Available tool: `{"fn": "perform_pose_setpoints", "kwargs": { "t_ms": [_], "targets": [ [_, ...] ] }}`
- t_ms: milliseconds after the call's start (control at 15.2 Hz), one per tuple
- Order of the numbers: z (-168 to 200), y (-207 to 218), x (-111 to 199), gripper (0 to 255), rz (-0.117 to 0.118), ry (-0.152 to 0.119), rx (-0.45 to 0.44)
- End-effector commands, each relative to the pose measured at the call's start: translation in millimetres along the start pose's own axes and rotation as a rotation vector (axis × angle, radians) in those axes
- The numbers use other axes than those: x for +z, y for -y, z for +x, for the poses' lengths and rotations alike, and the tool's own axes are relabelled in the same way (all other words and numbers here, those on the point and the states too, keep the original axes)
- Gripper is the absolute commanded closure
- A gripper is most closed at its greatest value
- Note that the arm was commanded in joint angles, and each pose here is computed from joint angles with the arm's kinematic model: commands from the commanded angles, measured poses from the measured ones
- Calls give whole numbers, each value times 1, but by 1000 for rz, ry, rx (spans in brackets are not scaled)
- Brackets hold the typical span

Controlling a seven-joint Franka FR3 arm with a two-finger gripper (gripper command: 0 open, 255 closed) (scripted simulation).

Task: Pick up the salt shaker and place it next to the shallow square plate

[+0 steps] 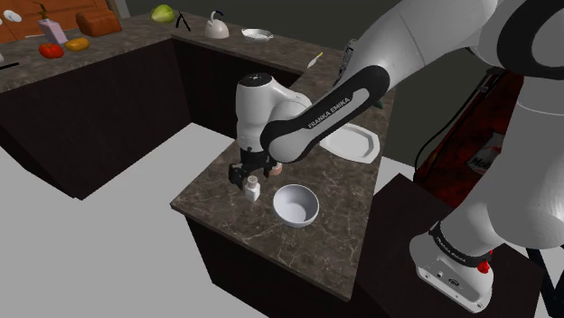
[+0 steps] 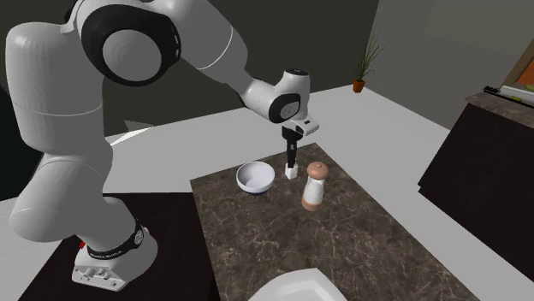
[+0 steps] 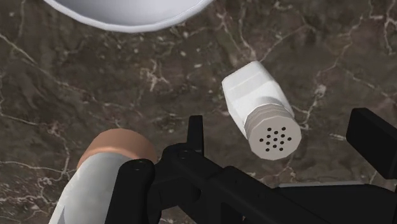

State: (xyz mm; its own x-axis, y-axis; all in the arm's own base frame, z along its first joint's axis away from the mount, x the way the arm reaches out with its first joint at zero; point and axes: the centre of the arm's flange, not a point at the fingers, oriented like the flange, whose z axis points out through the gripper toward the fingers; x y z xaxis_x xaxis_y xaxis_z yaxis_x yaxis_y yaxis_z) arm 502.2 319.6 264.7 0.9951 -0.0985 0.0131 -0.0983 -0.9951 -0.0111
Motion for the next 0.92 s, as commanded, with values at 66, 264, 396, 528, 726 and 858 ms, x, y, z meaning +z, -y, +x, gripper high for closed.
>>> {"fn": "perform_pose_setpoints", "kwargs": {
  "t_ms": [66, 264, 396, 528, 726, 858],
  "targets": [
    [-1, 0, 4, 0, 0, 0, 0],
    [-1, 0, 4, 0, 0, 0, 0],
    [-1, 0, 4, 0, 0, 0, 0],
    [-1, 0, 4, 255, 0, 0, 0],
    [-1, 0, 4, 255, 0, 0, 0],
    [-1, 0, 4, 255, 0, 0, 0]
  ]
}}
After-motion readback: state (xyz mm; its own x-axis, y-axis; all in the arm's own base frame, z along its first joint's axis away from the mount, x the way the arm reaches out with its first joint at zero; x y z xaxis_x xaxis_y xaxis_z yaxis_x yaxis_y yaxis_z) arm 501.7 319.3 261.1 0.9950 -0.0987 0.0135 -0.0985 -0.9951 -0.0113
